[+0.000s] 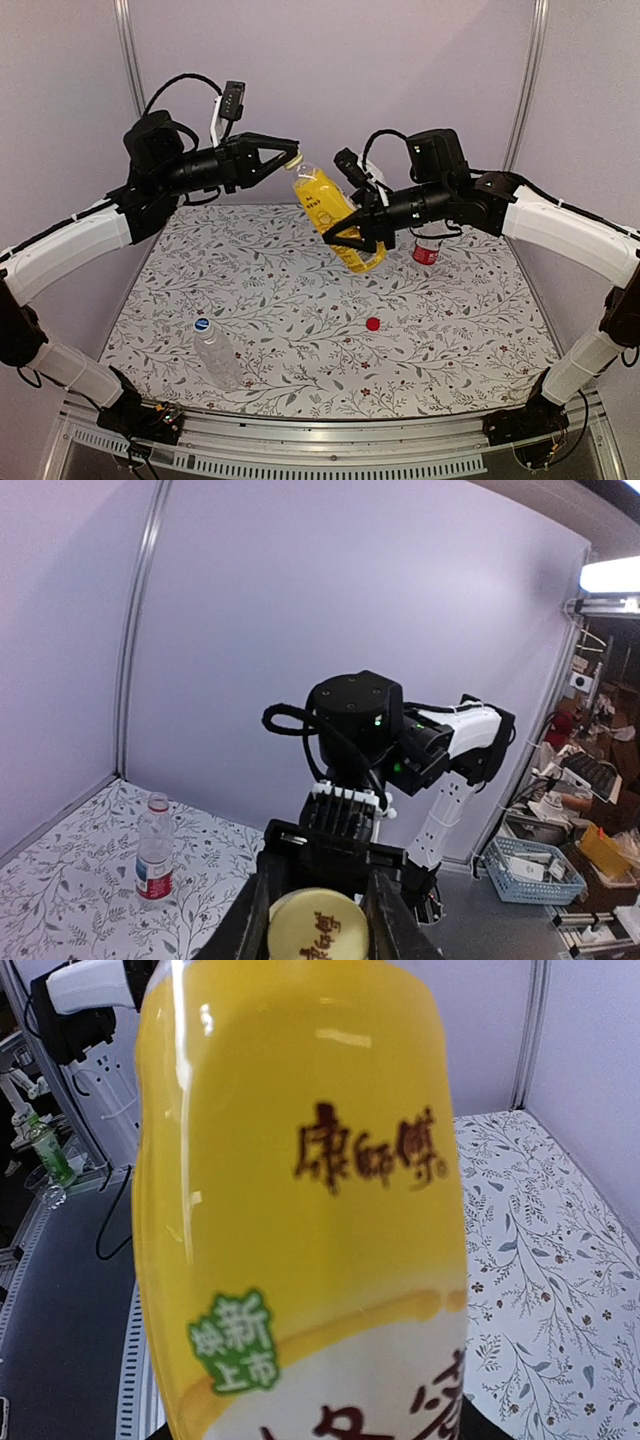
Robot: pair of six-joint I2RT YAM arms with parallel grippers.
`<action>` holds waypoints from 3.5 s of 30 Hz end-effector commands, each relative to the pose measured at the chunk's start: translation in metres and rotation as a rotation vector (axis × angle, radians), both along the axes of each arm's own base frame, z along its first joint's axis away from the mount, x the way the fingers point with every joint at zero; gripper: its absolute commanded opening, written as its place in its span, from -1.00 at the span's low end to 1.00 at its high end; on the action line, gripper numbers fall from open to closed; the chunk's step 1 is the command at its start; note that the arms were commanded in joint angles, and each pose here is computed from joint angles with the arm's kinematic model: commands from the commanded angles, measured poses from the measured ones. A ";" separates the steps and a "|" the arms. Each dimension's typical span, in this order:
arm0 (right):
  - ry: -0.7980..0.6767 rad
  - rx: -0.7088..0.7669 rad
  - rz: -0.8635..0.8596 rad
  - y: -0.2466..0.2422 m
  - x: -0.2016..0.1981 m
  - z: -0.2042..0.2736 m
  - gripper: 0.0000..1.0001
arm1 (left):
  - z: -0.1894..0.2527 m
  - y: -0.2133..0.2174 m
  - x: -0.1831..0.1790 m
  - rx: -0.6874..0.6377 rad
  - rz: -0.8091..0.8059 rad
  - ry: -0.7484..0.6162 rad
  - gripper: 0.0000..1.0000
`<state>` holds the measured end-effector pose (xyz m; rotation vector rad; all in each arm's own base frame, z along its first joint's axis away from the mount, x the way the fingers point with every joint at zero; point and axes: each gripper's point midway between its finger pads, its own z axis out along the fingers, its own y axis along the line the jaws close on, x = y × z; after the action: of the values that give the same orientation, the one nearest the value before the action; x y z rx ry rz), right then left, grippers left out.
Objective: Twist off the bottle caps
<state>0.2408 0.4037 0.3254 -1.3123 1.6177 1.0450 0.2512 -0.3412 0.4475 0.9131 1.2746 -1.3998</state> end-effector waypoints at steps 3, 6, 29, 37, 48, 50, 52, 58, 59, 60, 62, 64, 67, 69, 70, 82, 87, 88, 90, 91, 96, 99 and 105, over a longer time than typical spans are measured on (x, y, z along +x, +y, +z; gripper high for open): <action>-0.068 -0.097 -0.418 -0.017 0.075 -0.018 -0.35 | -0.023 -0.003 0.034 0.032 0.258 0.289 -0.90; -0.100 -0.122 -0.527 -0.025 0.092 -0.023 -0.36 | -0.036 0.001 0.056 0.037 0.422 0.384 -0.83; -0.099 -0.065 -0.280 -0.007 0.046 -0.029 -0.35 | -0.030 0.030 0.057 0.056 0.371 0.191 0.98; -0.050 0.051 -0.025 0.003 0.001 -0.004 -0.35 | -0.019 0.036 0.013 0.102 0.146 -0.055 0.83; 0.017 0.113 0.170 0.011 -0.030 0.006 -0.34 | -0.005 0.026 -0.018 0.066 -0.104 -0.139 0.52; 0.025 0.113 0.177 0.012 -0.030 0.005 -0.34 | -0.004 0.024 -0.023 0.055 -0.136 -0.146 0.50; 0.038 0.110 0.188 0.014 -0.031 0.002 -0.34 | -0.003 0.022 -0.026 0.048 -0.158 -0.149 0.49; 0.055 0.106 0.203 0.016 -0.031 -0.003 -0.35 | 0.003 0.019 -0.026 0.028 -0.168 -0.156 0.38; 0.057 0.105 0.205 0.016 -0.031 -0.004 -0.35 | 0.004 0.018 -0.027 0.025 -0.172 -0.156 0.37; 0.058 0.105 0.204 0.017 -0.031 -0.004 -0.35 | 0.005 0.016 -0.027 0.024 -0.177 -0.155 0.35; 0.059 0.104 0.204 0.017 -0.031 -0.005 -0.35 | 0.004 0.013 -0.029 0.026 -0.188 -0.154 0.31; 0.060 0.105 0.205 0.017 -0.031 -0.004 -0.34 | 0.002 0.009 -0.030 0.030 -0.199 -0.149 0.28; 0.058 0.107 0.203 0.017 -0.031 -0.002 -0.35 | 0.000 0.006 -0.030 0.033 -0.208 -0.146 0.25; 0.057 0.108 0.202 0.017 -0.031 -0.001 -0.35 | -0.001 0.005 -0.031 0.034 -0.211 -0.144 0.22; 0.058 0.107 0.202 0.016 -0.031 -0.002 -0.35 | 0.000 0.004 -0.032 0.034 -0.214 -0.145 0.21; 0.059 0.097 0.183 0.016 -0.028 -0.006 -0.35 | -0.003 0.000 -0.031 0.035 -0.214 -0.134 -0.03; 0.060 0.091 0.174 0.016 -0.026 -0.007 -0.35 | 0.000 0.000 -0.031 0.030 -0.209 -0.138 -0.14; 0.060 0.089 0.172 0.016 -0.026 -0.008 -0.35 | 0.001 0.001 -0.031 0.029 -0.207 -0.139 -0.15; 0.061 0.083 0.164 0.017 -0.025 -0.010 -0.35 | 0.002 0.000 -0.031 0.025 -0.208 -0.138 -0.18; 0.062 0.081 0.165 0.017 -0.024 -0.011 -0.35 | 0.003 0.001 -0.032 0.023 -0.211 -0.139 -0.19; 0.066 0.069 0.147 0.018 -0.021 -0.015 -0.35 | 0.005 0.001 -0.033 0.017 -0.210 -0.140 -0.27; 0.065 0.063 0.132 0.018 -0.018 -0.015 -0.35 | 0.004 0.001 -0.033 0.016 -0.206 -0.137 -0.32; 0.057 0.053 0.090 0.017 -0.011 -0.013 -0.35 | 0.001 0.000 -0.032 0.021 -0.199 -0.123 -0.40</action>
<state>0.2132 0.4195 0.3095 -1.3982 1.5245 1.2419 0.2266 -0.3388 0.4408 1.1354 1.1690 -1.4531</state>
